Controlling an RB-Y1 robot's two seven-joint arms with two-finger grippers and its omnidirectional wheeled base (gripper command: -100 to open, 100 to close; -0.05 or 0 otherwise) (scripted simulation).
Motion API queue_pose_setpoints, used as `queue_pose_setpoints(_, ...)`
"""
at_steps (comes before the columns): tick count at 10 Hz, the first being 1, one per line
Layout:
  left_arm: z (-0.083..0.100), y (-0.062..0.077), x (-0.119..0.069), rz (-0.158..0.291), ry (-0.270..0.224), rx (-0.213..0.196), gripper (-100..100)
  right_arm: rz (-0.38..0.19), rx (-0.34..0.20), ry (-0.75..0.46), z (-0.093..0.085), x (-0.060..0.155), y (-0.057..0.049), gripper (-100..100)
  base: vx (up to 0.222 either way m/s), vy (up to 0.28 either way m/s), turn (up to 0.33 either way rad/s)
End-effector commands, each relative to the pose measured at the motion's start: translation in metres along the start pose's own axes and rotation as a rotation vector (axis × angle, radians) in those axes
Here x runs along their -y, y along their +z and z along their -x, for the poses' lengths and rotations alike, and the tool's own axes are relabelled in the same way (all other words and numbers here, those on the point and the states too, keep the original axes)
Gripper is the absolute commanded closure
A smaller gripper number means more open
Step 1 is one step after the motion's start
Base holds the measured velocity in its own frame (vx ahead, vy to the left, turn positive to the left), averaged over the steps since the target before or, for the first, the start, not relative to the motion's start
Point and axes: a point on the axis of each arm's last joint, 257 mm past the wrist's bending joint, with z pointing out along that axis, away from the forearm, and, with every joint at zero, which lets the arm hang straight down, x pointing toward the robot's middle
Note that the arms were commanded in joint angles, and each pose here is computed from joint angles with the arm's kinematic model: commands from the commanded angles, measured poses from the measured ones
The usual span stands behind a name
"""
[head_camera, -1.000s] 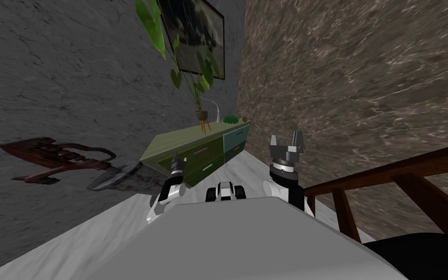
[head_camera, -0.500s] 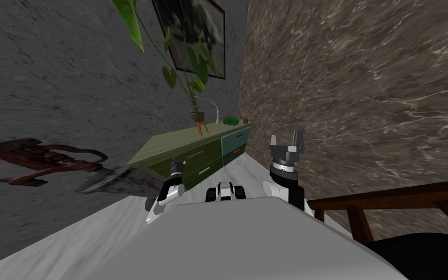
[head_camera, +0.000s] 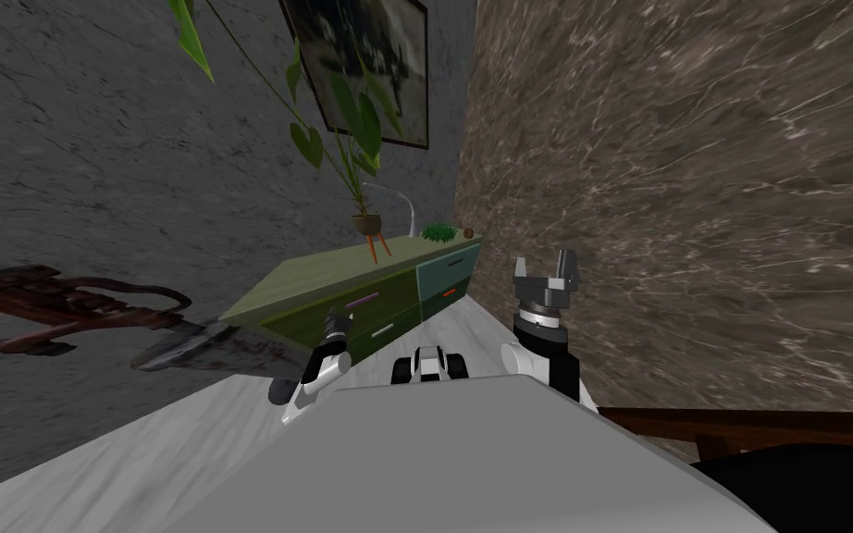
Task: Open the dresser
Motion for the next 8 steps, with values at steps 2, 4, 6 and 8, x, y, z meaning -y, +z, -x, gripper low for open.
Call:
queue_pose_setpoints(2,0.0005,0.0003,-0.0013,0.004,-0.003,0.002,100,0.000,0.000,0.000,0.0000,0.0000,0.0001,0,0.010,-0.010,-0.001)
queue_pose_setpoints(4,0.0003,-0.0023,0.0014,0.005,0.000,0.000,100,0.000,0.000,0.000,-0.0001,0.0000,0.0001,0,-0.098,-0.073,0.016)
queue_pose_setpoints(6,0.0001,-0.0050,0.0041,0.005,0.003,-0.003,100,0.000,0.000,0.000,-0.0001,0.0000,0.0001,0,-0.146,-0.086,0.012)
queue_pose_setpoints(8,-0.0003,-0.0054,0.0045,0.005,0.003,-0.003,100,0.000,0.000,0.000,-0.0001,0.0000,0.0001,0,-0.133,-0.073,0.010)
